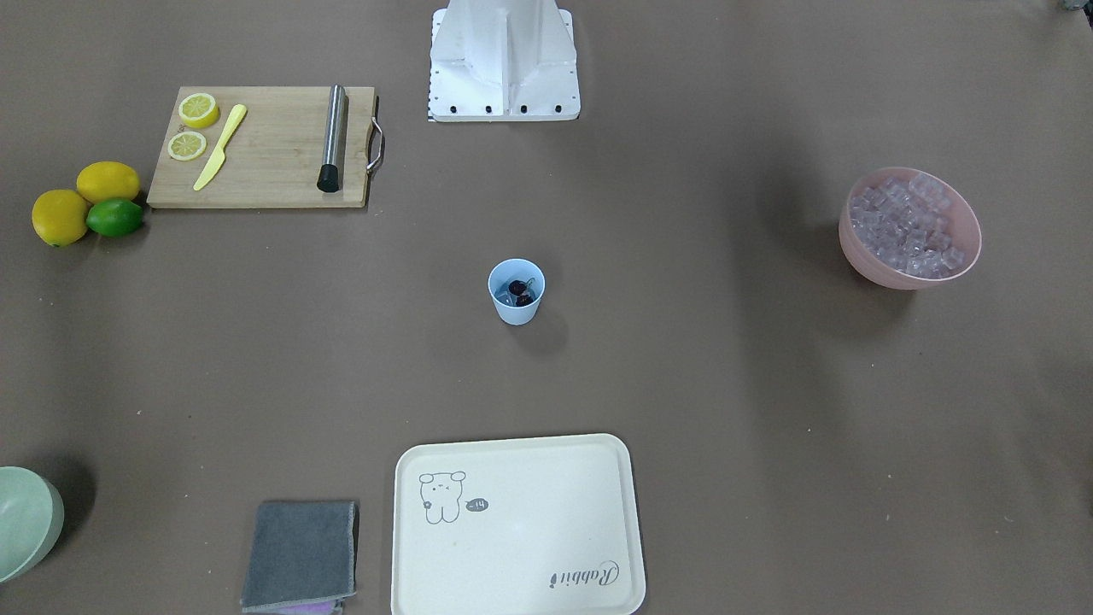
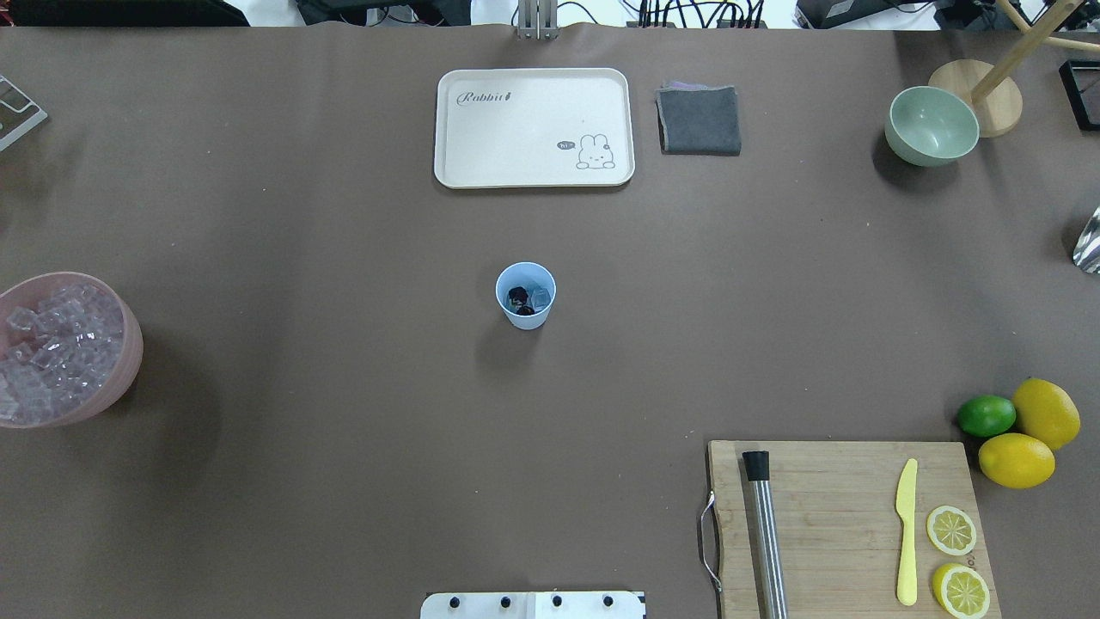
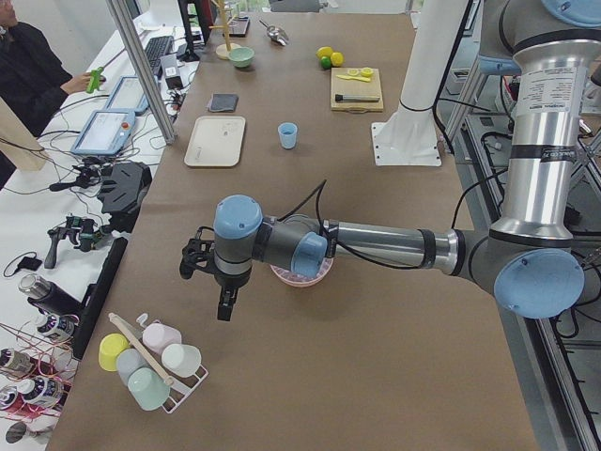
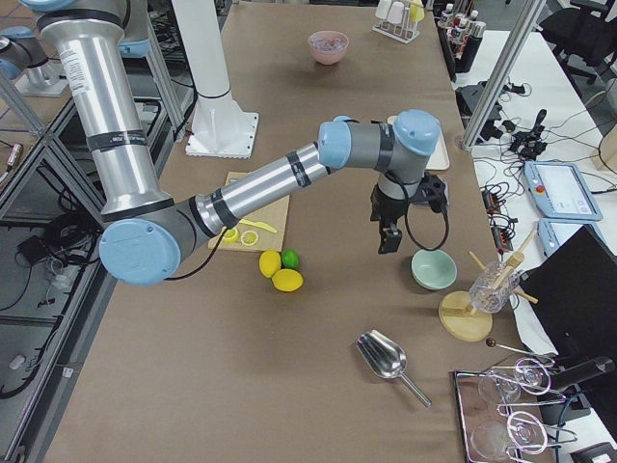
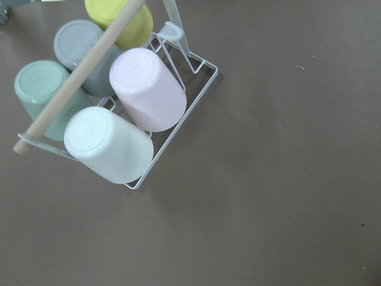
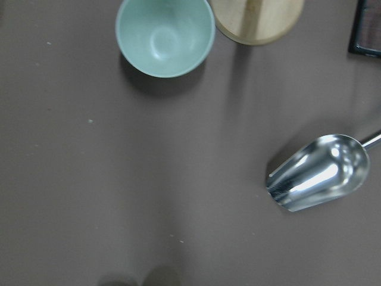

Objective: Put ice and cherries in cup

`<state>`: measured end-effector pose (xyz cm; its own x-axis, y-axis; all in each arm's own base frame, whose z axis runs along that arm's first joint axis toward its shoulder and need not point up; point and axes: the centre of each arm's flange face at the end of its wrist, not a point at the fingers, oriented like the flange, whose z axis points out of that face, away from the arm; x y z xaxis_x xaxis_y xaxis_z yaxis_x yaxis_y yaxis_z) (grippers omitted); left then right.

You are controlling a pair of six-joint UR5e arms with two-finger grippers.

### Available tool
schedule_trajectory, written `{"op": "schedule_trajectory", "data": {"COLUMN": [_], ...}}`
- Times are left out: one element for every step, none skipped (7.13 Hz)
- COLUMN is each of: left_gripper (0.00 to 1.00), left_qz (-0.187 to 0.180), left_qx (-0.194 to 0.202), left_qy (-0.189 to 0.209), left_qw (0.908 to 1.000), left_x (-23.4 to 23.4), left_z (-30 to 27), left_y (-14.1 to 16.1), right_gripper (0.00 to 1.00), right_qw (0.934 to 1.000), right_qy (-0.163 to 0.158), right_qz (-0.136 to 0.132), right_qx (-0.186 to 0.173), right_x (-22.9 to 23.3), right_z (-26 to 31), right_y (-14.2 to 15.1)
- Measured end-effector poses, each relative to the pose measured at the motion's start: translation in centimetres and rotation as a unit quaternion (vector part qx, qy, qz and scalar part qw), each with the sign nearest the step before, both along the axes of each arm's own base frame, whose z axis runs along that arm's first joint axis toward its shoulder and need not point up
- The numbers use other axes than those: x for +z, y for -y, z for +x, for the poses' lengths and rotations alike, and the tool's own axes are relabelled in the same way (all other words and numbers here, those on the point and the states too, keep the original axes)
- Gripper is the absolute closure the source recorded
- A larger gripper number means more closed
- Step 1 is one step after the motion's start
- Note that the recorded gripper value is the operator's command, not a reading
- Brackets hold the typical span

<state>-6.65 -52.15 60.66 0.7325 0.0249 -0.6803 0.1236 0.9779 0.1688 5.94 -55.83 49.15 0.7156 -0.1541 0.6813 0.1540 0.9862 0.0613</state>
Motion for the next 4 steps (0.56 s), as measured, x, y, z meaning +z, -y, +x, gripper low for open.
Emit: {"op": "schedule_trajectory", "data": {"left_gripper": [0.02, 0.02, 0.02, 0.02], "left_qz": [-0.007, -0.010, -0.013, -0.017], "left_qx": [-0.001, -0.002, -0.002, -0.002], "left_qy": [-0.004, -0.005, -0.004, -0.003], "left_qw": [1.0000, 0.9999, 0.9999, 0.9998], "left_x": [0.4, 0.7, 1.1, 1.6], "left_z": [-0.2, -0.3, -0.3, -0.3], "left_y": [-0.2, -0.2, -0.3, -0.3], "right_gripper": [0.00, 0.00, 0.00, 0.00], "right_qw": [0.9999, 0.9998, 0.9998, 0.9995], "right_qy": [0.003, 0.005, 0.004, 0.003], "right_qz": [-0.012, -0.015, -0.017, -0.031], "right_qx": [-0.011, -0.012, -0.006, 0.002], "right_x": [5.1, 9.7, 13.2, 15.8], "right_z": [2.2, 3.0, 3.3, 3.3], "right_y": [-0.7, -2.0, -3.1, -3.8]}}
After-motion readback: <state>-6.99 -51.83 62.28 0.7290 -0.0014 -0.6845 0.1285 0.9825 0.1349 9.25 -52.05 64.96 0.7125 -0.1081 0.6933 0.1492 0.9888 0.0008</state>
